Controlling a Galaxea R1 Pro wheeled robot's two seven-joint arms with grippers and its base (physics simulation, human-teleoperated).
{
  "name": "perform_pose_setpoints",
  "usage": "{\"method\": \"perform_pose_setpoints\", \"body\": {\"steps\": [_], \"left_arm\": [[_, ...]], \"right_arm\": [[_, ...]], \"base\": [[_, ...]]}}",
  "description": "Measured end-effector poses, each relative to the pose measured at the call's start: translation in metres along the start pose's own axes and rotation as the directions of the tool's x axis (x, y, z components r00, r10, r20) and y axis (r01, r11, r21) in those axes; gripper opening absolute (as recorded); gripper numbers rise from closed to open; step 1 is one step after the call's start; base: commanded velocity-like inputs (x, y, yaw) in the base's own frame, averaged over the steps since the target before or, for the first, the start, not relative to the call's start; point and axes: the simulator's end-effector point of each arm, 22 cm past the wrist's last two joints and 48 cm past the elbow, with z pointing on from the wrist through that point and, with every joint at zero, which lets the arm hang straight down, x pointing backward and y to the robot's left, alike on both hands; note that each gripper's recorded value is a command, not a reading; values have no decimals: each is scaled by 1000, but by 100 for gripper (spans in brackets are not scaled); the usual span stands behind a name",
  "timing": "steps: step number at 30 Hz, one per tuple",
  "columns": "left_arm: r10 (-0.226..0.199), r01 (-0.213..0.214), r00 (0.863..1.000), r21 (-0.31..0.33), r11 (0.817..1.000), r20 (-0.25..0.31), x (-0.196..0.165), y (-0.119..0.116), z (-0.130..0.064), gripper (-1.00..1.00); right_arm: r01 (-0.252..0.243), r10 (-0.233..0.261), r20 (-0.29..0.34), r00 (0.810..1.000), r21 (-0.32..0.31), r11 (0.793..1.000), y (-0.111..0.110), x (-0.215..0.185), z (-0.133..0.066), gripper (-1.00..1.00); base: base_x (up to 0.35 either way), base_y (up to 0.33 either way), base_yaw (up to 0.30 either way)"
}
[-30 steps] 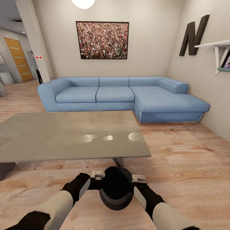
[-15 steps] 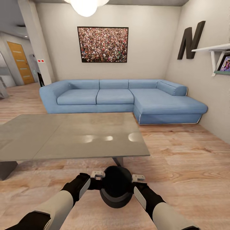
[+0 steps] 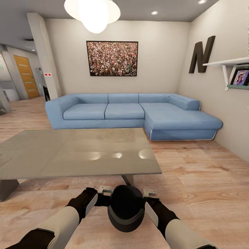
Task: Place each of the two pumpkins and all three candles from the living room inside a cabinet in the living room (use any cabinet), then make sure every cabinet is closed, and position the cauldron so it is next to a table in the living room.
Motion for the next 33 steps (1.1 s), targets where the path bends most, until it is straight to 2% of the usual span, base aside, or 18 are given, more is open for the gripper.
{"method": "perform_pose_setpoints", "body": {"steps": [19,27,33], "left_arm": [[18,-18,997,-3,1000,68,-28,-8,-34,100],[19,-18,997,-5,1000,69,-41,-10,-48,100],[19,-19,997,-5,1000,70,-51,-12,-58,100]], "right_arm": [[9,-8,77,997,-7,1000,7,-35,-29,100],[6,-5,75,997,-7,1000,10,-48,-41,100],[6,-5,74,997,-7,1000,12,-58,-49,100]], "base": [[-59,0,0],[-14,0,0],[-217,0,0]]}}
